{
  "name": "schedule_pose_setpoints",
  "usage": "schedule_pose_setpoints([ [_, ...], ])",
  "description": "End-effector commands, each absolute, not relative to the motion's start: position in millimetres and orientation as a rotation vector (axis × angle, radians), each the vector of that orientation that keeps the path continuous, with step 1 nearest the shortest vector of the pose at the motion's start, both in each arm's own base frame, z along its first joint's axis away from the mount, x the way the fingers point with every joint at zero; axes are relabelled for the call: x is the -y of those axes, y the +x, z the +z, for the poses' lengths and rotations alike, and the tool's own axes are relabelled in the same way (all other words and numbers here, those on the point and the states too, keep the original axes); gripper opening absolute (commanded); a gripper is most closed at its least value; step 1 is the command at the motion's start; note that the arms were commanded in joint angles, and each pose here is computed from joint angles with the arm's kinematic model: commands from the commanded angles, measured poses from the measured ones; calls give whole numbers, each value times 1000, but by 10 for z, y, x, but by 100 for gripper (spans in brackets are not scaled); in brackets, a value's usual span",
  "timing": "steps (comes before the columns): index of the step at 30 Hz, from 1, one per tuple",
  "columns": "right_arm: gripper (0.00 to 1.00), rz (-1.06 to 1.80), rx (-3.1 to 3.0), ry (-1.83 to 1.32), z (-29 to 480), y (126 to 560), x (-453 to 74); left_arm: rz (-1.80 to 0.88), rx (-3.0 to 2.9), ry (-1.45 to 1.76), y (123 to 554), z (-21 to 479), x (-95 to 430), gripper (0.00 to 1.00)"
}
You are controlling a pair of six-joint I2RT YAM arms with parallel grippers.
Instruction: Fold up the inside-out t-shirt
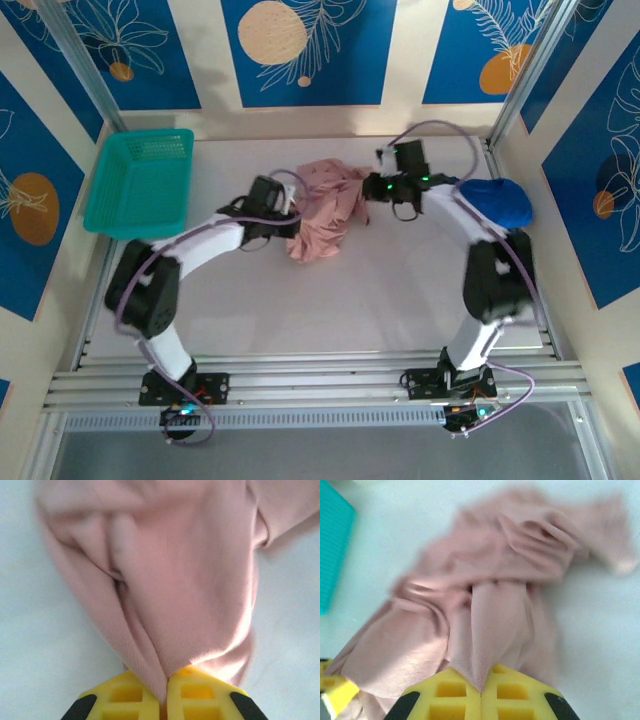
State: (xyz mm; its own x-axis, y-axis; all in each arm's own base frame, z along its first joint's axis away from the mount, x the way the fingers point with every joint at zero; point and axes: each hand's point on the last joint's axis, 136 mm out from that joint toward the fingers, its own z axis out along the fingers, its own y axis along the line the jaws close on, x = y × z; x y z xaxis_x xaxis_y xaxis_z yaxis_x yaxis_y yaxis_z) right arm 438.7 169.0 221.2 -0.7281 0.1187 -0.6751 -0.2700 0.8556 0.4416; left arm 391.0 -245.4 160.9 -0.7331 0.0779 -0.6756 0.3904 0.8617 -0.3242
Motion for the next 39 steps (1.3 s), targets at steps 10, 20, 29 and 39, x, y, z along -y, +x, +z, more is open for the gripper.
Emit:
schedule_pose_setpoints([
  [10,0,676,-1582,-278,4958,3226,-1416,-452,-1632,223,3384,4607,1606,6],
  [20,0,647,-1728,-169,4491,3708,-1409,-315,-1825,152,3877,3830,1601,22],
  [29,63,440,-2241,1,2702,4833,-1160,-254,-2224,135,4565,2593,1667,75],
  [39,72,380,-2755,-217,995,2741,-1859,-428,-2262,27,3608,2066,1481,82],
])
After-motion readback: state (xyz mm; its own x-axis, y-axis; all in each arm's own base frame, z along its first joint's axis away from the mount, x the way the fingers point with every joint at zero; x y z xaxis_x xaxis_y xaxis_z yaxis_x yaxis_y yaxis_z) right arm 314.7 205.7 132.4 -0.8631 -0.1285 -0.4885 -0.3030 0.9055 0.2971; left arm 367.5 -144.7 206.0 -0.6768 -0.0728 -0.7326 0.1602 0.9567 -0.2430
